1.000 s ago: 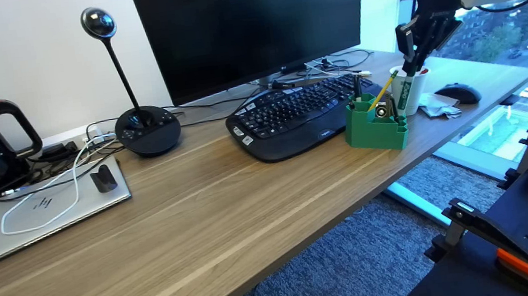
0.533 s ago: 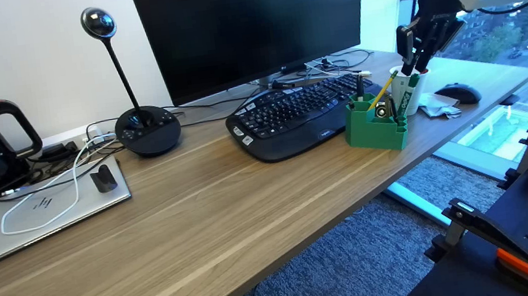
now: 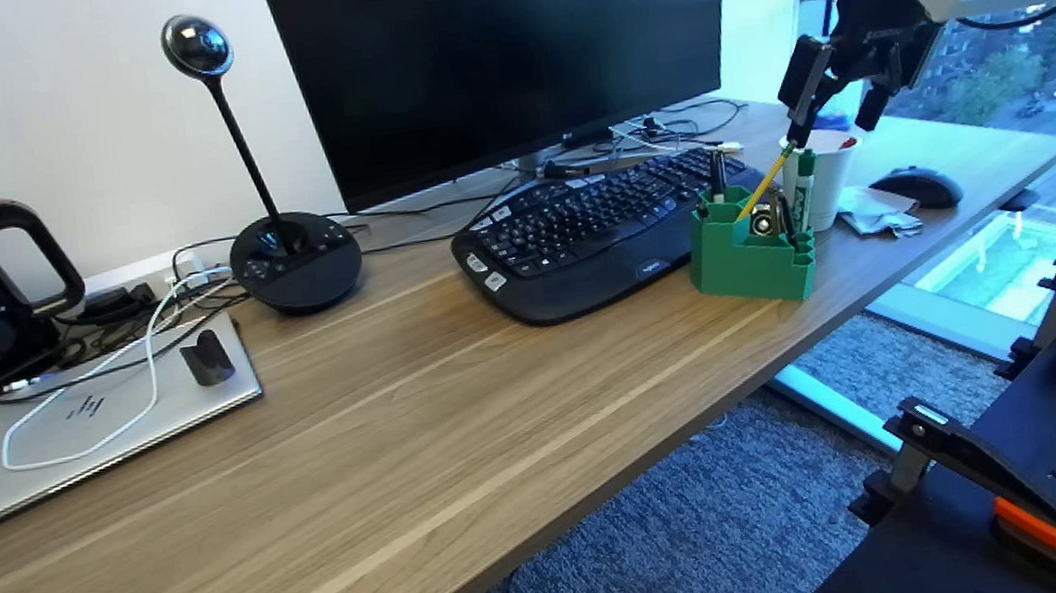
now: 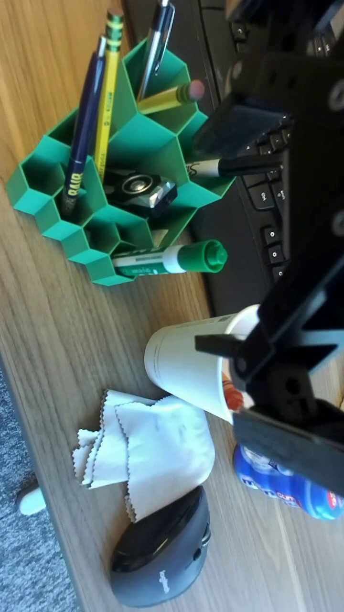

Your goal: Remove the pen from the cup and put it in the green holder

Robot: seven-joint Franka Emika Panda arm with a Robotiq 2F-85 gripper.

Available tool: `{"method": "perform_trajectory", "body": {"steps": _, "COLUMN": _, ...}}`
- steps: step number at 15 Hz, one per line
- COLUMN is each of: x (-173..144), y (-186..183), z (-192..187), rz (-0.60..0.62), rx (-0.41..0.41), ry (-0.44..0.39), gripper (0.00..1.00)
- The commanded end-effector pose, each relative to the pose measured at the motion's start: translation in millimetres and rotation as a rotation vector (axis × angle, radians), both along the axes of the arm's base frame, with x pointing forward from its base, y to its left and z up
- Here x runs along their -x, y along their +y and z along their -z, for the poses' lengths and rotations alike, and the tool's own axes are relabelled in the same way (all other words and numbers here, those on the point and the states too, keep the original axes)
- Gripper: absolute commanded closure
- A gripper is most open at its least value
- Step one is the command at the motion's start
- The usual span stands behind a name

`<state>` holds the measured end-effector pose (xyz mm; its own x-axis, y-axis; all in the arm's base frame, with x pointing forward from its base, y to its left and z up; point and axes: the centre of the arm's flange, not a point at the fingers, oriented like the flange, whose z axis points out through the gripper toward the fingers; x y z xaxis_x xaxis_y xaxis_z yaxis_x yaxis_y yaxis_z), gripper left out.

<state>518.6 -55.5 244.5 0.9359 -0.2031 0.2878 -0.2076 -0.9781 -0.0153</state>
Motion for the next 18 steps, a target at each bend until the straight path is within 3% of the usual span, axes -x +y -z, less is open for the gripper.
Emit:
{"method": "perform_trajectory", "body": {"steps": 1, "x": -0.6, "y": -1.7, "z": -18.3, "rz": 0.006, "rx": -0.002, "ry": -0.002, "gripper": 0.00}}
{"method": "perform_trajectory", "body": {"steps": 5, "x": 3.5, "y": -7.2, "z": -44.0, "rz": 0.049, "rx": 0.004, "ry": 0.015, "gripper": 0.00}}
{"method": "perform_trajectory", "body": {"steps": 12, "x": 24.3, "y": -32.2, "z": -86.0, "rz": 0.066, "rx": 0.118, "ry": 0.076, "gripper": 0.00}}
{"method": "perform_trajectory", "body": {"steps": 18, "x": 51.6, "y": -45.8, "z": -118.8, "rz": 0.060, "rx": 0.115, "ry": 0.235, "gripper": 0.00}}
